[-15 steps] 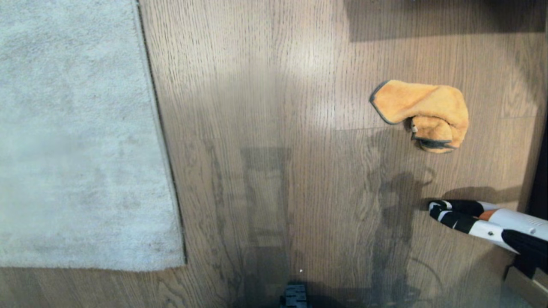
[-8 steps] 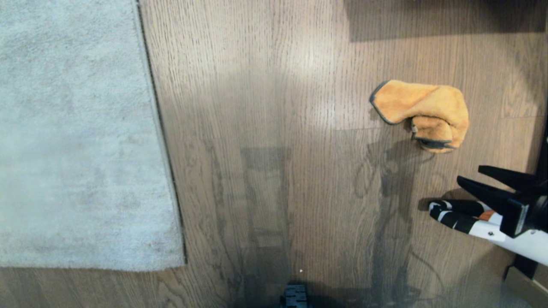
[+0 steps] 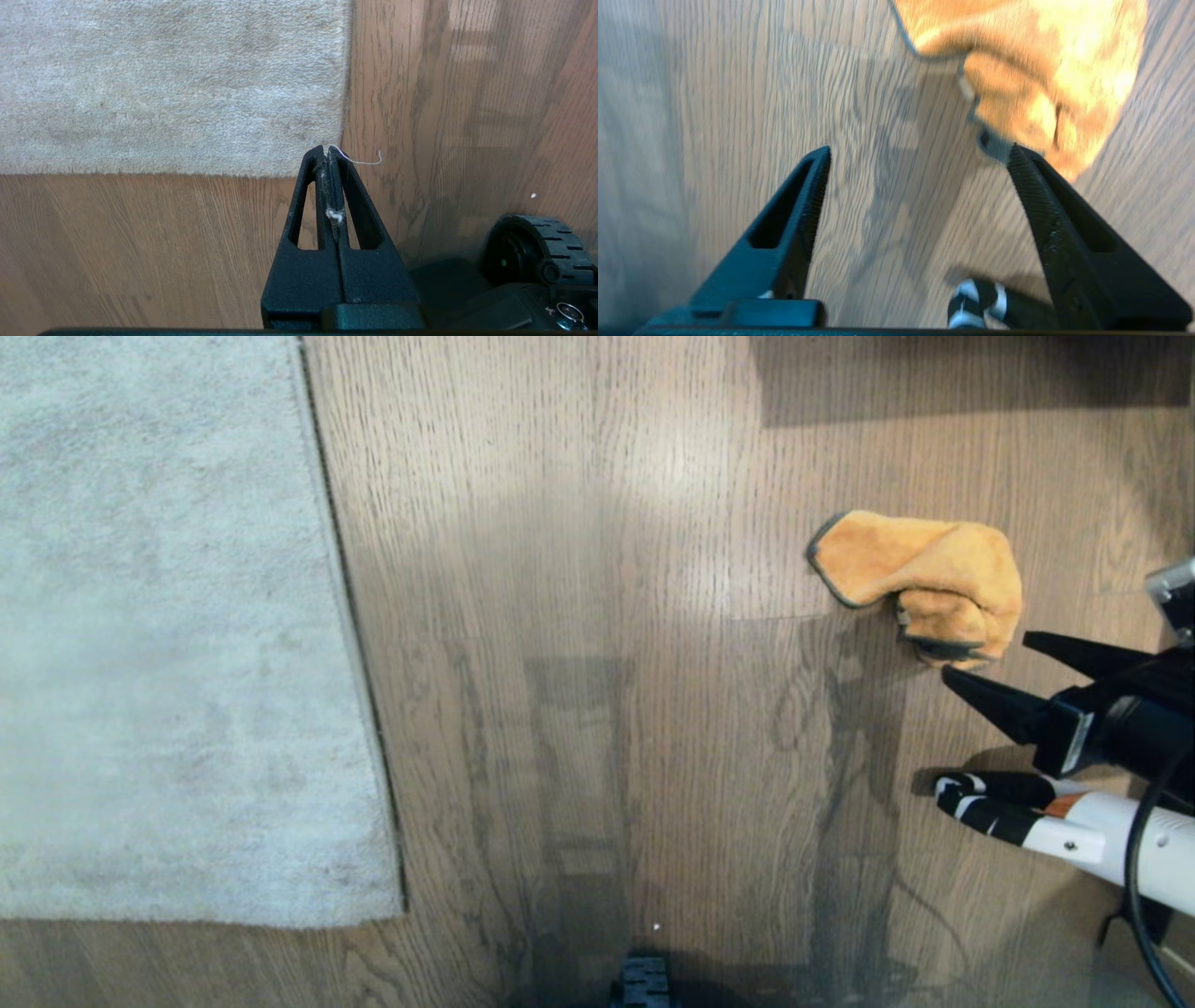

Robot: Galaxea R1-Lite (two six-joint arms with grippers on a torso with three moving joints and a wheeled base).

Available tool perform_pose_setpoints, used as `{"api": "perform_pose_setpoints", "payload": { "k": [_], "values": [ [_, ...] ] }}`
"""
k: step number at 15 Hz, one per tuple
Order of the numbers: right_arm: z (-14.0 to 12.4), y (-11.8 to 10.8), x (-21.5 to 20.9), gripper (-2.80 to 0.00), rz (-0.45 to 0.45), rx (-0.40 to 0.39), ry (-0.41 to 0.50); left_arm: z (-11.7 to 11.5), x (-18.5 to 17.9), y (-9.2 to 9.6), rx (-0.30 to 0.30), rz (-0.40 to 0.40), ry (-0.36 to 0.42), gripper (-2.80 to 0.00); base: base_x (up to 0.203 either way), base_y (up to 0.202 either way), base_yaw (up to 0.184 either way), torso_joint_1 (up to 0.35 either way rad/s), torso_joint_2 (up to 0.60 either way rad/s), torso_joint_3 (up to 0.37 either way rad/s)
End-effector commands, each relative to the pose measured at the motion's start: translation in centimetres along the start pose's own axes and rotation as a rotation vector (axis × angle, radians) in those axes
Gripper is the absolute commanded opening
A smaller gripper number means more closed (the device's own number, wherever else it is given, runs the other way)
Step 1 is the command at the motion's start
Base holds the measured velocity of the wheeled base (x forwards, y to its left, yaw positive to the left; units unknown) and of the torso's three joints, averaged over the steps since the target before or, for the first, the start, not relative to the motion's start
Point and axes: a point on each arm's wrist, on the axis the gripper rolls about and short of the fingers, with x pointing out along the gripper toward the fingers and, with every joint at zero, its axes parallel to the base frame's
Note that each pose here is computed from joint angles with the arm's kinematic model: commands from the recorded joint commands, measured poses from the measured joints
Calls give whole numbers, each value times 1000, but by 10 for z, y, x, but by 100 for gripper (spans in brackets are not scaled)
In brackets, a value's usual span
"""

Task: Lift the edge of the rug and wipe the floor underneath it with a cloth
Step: Pick up the rag

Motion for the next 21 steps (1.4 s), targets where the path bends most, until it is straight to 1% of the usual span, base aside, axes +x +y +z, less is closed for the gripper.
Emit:
{"api": "perform_pose_setpoints", "payload": {
  "k": [1,4,6,9,12,13,14,18,21],
  "values": [
    [-6,1,14,0,3,-1,11,0,0,0,-2,0,-1,-280,0,0,0,0,0,0],
    [-12,1,26,0,2,-3,8,0,0,0,0,0,0,-280,0,0,0,0,0,0],
    [-16,2,35,0,-3,-18,4,0,0,0,0,2,0,-280,0,0,0,0,0,0],
    [-21,2,49,0,-13,-89,-12,0,0,0,0,0,0,-280,0,0,0,0,0,0],
    [-24,-3,55,0,-39,-193,-25,0,0,0,0,0,0,-280,0,0,0,0,0,0],
    [-25,-4,56,0,-44,-207,-22,0,0,0,0,0,0,-280,0,0,0,0,0,0],
    [-24,-8,58,0,-57,-220,-22,0,0,0,0,2,0,-280,0,0,0,0,0,0],
    [-14,-25,64,0,-126,-229,-42,0,0,0,0,1,0,-280,0,0,0,0,0,0],
    [-2,-39,69,0,-181,-241,-75,0,0,0,0,0,0,-280,0,0,0,0,0,0]
  ]
}}
